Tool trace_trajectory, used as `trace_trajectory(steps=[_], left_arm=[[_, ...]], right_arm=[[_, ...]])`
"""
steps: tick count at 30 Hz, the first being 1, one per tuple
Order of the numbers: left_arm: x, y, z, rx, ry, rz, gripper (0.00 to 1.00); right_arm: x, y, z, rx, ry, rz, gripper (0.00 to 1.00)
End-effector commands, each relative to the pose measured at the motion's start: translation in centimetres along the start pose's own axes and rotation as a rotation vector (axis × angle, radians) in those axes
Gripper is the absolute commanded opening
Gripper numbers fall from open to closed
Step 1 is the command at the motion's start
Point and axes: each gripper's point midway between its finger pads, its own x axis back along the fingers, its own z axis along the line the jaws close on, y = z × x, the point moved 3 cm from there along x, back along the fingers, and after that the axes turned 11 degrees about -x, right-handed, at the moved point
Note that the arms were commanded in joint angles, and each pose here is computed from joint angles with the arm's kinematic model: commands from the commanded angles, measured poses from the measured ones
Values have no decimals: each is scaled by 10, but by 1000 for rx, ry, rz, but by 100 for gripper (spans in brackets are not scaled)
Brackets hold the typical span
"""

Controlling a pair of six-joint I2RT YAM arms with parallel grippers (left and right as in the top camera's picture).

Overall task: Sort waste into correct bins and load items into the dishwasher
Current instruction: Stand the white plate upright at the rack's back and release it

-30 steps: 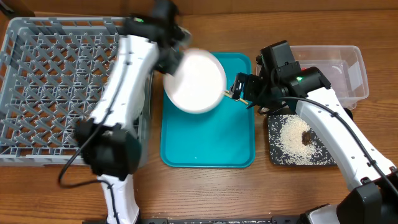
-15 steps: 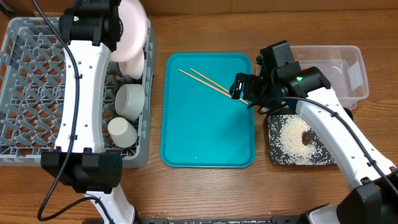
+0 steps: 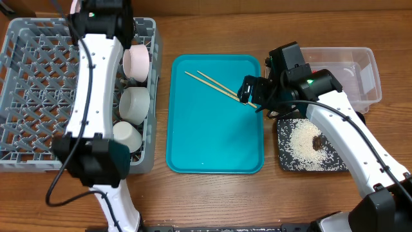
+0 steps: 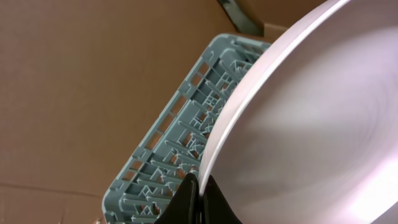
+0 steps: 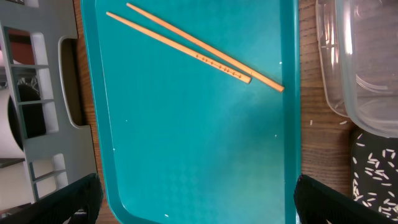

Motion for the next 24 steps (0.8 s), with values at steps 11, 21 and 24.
trace_trajectory(steps=[11,21,24], left_arm=[[-33,-7,-27,-37,202,31,4],[-45,-10,-46,-25,50,52,4],[-53,-13,-47,-31,55,68,4]], right_arm=[[11,6,9,14,24,-38,100],[11,6,9,14,24,-38,100],[11,6,9,14,24,-38,100]])
